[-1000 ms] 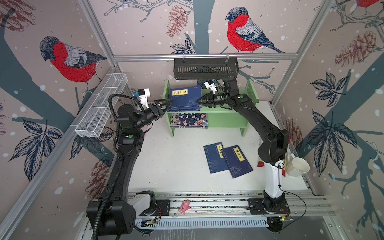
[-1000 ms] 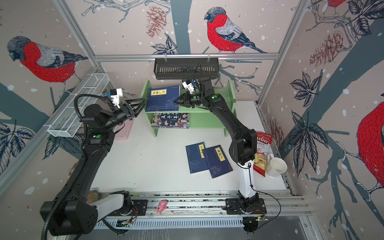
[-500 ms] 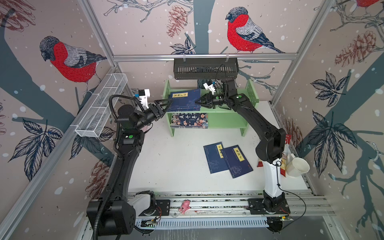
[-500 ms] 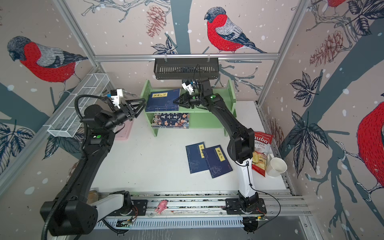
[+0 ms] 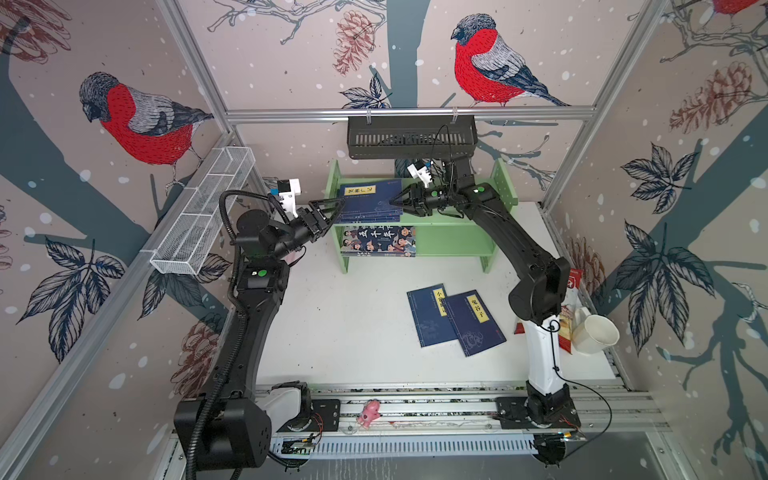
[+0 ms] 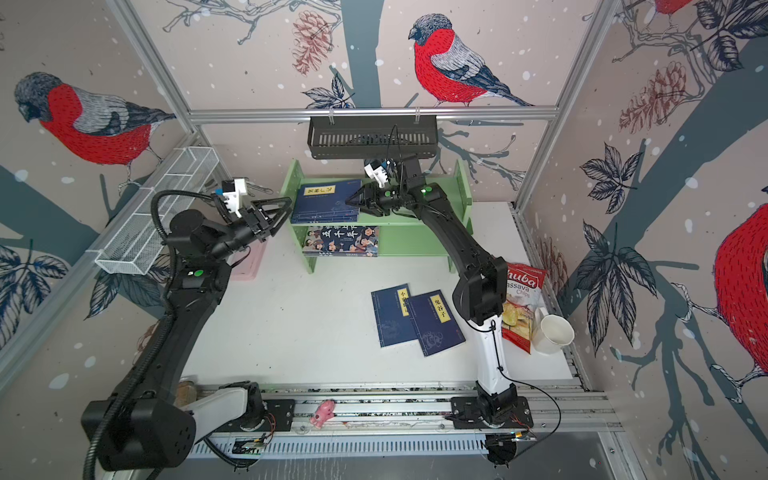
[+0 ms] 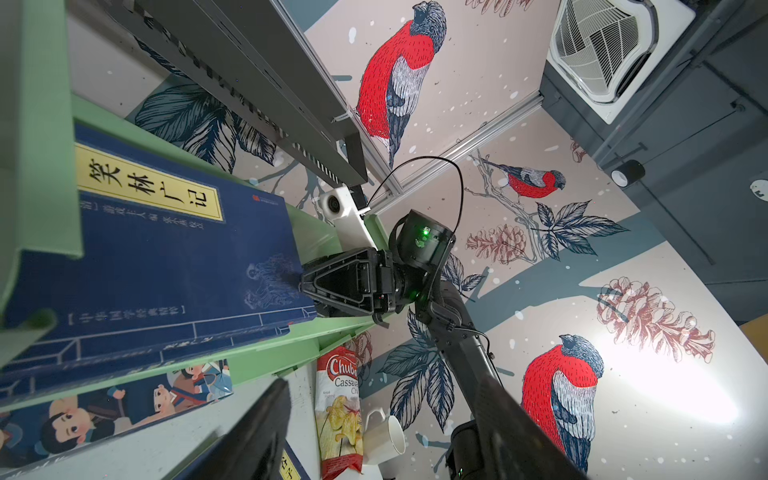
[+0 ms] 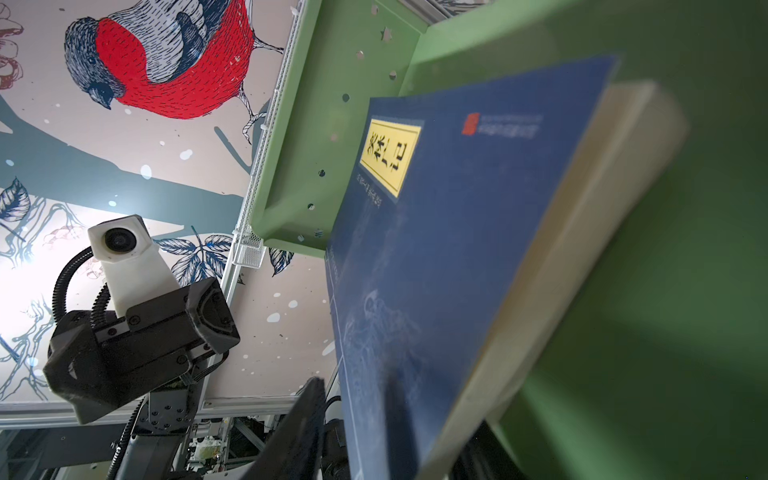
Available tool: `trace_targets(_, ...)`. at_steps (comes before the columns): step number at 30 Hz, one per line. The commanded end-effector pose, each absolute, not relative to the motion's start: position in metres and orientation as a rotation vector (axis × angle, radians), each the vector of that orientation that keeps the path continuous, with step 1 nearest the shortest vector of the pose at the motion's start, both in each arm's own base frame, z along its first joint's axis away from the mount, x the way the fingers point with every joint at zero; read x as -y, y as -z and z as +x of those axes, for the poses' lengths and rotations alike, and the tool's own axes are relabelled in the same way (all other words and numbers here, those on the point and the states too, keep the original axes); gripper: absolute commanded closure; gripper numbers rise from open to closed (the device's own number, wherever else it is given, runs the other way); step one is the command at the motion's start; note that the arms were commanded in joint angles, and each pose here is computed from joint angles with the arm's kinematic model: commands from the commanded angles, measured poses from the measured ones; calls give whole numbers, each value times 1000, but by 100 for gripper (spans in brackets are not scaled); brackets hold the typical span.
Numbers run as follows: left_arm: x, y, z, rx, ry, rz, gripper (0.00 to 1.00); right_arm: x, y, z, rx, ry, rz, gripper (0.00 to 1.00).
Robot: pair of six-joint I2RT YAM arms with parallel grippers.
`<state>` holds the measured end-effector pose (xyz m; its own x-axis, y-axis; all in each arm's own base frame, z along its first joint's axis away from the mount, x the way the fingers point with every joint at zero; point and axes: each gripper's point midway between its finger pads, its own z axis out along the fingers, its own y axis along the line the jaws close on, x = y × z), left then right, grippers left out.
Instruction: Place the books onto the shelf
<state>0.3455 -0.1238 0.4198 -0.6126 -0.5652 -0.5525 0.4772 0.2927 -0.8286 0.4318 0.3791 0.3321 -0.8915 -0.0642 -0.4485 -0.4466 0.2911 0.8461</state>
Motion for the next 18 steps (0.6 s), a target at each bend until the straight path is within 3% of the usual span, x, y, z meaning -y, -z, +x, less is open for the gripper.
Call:
trace_targets(1, 125, -431, 341, -1636, 1478, -28, 29, -374, -330, 435, -2247, -1563, -461, 51)
trace_targets(12, 126, -431, 340, -1636, 1479, -26, 29, -360, -324, 439, -2308, -1391, -414, 47)
trace_targets(18, 126, -432, 338, -1637, 1480, -26, 29, -356, -319, 441, -2323, -1320, -393, 52)
